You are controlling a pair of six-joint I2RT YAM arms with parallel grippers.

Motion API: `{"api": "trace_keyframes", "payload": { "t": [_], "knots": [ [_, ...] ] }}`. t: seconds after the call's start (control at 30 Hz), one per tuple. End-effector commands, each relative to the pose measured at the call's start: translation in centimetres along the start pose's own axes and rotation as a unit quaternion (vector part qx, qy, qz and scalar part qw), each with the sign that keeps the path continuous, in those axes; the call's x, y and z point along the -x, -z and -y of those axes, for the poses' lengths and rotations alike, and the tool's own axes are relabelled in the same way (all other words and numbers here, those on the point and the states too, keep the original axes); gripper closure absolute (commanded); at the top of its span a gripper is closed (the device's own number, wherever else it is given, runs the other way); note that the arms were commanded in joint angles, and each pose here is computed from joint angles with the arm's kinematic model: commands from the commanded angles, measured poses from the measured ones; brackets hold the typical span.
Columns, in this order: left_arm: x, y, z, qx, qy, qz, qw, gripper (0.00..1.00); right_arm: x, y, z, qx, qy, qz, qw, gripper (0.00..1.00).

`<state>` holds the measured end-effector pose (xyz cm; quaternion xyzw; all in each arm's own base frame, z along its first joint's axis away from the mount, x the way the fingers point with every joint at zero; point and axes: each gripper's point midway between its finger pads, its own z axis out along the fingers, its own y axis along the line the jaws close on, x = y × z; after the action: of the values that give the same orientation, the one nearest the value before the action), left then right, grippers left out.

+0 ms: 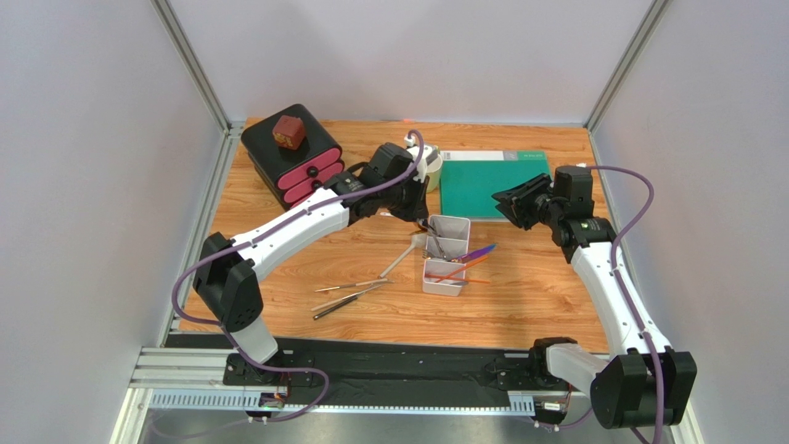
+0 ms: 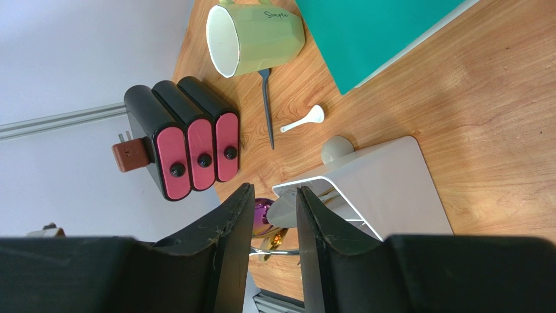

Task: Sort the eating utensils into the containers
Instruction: Place the fork in the storage box.

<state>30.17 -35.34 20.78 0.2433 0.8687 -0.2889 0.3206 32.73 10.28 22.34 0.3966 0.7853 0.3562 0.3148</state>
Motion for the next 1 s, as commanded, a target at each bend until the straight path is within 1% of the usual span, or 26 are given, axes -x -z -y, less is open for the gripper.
{"api": "trace_keyframes", "payload": {
  "t": [0.0, 0.07, 0.1, 0.17, 0.37, 0.47, 0.5, 0.53, 0.57, 0.7, 0.87, 0.97],
  "knots": [
    [0.2, 0.8, 0.6, 0.020, -0.034, 0.040, 0.998, 1.00, 0.2, 0.5, -1.1, 0.030, -0.003, 0.004, 1.000, 0.65],
    [0.6, 1.0, 0.7, 0.028, -0.040, 0.063, 0.997, 1.00, 0.1, 0.6, -1.2, 0.033, -0.002, 0.001, 0.999, 0.65],
    [-0.2, 0.6, 0.3, 0.034, -0.041, 0.059, 0.997, 1.00, 0.1, 0.5, -1.1, 0.032, -0.002, 0.000, 0.999, 0.65],
    [-0.1, 0.7, 0.5, 0.034, -0.048, 0.071, 0.996, 1.00, 0.0, 0.5, -1.1, 0.032, -0.002, -0.004, 0.999, 0.65],
    [-0.5, 0.7, 1.4, 0.029, -0.059, 0.076, 0.995, 1.00, -0.4, 0.5, -0.8, 0.032, -0.006, -0.015, 0.999, 0.65],
    [-0.4, 0.4, 1.6, 0.039, -0.068, 0.083, 0.993, 1.00, -0.6, 0.6, -0.8, 0.035, -0.005, -0.018, 0.999, 0.65],
    [-0.3, 0.4, 1.8, 0.038, -0.070, 0.083, 0.993, 0.99, -0.6, 0.7, -0.9, 0.037, -0.006, -0.017, 0.999, 0.65],
    [-0.3, 0.2, 1.8, 0.039, -0.074, 0.082, 0.993, 0.94, -0.6, 0.8, -0.9, 0.037, -0.006, -0.017, 0.999, 0.66],
    [-0.5, -0.2, 1.7, 0.041, -0.076, 0.077, 0.993, 0.93, -0.7, 0.9, -0.8, 0.038, -0.007, -0.017, 0.999, 0.65],
    [-0.8, -0.9, 2.1, 0.044, -0.079, 0.071, 0.993, 0.92, -0.7, 1.4, -0.7, 0.042, -0.010, -0.012, 0.999, 0.65],
    [-1.2, -1.5, 1.4, 0.065, -0.083, 0.066, 0.992, 0.84, -0.5, 2.0, -0.5, 0.043, -0.012, -0.007, 0.999, 0.65],
    [-1.6, -1.8, 1.2, 0.067, -0.085, 0.060, 0.992, 0.83, -0.4, 2.0, -0.3, 0.042, -0.013, -0.008, 0.999, 0.65]
  ]
}}
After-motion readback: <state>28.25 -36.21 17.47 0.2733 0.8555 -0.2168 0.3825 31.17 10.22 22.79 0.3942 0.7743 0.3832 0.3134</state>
